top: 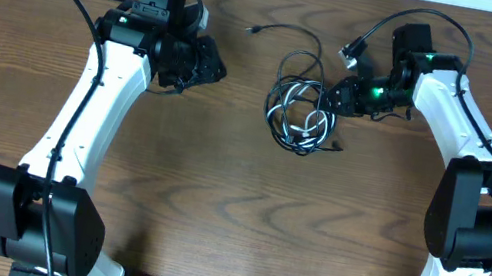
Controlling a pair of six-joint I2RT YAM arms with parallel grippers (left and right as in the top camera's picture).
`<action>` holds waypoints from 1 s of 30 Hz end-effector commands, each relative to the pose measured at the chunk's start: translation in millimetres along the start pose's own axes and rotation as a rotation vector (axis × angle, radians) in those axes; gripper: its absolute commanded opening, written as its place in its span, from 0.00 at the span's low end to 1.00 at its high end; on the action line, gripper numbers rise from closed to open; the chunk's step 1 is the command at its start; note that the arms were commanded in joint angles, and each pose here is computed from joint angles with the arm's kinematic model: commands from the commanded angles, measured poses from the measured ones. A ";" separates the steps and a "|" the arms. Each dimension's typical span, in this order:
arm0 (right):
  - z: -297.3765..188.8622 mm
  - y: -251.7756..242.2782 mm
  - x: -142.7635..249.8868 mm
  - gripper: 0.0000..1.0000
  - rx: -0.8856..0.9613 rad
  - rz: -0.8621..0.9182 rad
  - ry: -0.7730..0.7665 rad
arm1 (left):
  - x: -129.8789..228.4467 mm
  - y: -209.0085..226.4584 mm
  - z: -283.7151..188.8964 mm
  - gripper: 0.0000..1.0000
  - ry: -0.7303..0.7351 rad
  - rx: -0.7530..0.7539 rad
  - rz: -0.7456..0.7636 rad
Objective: Untangle cables
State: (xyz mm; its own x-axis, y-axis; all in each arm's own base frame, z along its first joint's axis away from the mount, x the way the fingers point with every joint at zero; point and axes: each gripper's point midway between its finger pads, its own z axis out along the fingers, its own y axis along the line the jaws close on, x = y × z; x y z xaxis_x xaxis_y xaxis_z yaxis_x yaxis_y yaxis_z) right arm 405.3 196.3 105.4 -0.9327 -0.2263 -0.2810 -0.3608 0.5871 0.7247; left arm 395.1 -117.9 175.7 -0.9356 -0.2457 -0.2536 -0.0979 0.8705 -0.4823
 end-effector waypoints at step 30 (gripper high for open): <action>0.3 50.0 5.4 0.01 -0.292 -0.236 -0.032 | 39.8 -67.9 61.8 0.63 0.211 0.326 0.261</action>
State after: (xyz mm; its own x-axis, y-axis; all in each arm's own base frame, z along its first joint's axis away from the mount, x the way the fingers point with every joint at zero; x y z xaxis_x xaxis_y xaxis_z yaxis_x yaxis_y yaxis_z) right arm 387.6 216.4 136.4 -0.8288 -0.3065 -0.4681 -0.5539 0.3314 0.7638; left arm 389.6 -201.1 145.9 -0.9806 0.0111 -0.1956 0.1428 0.7240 -0.6749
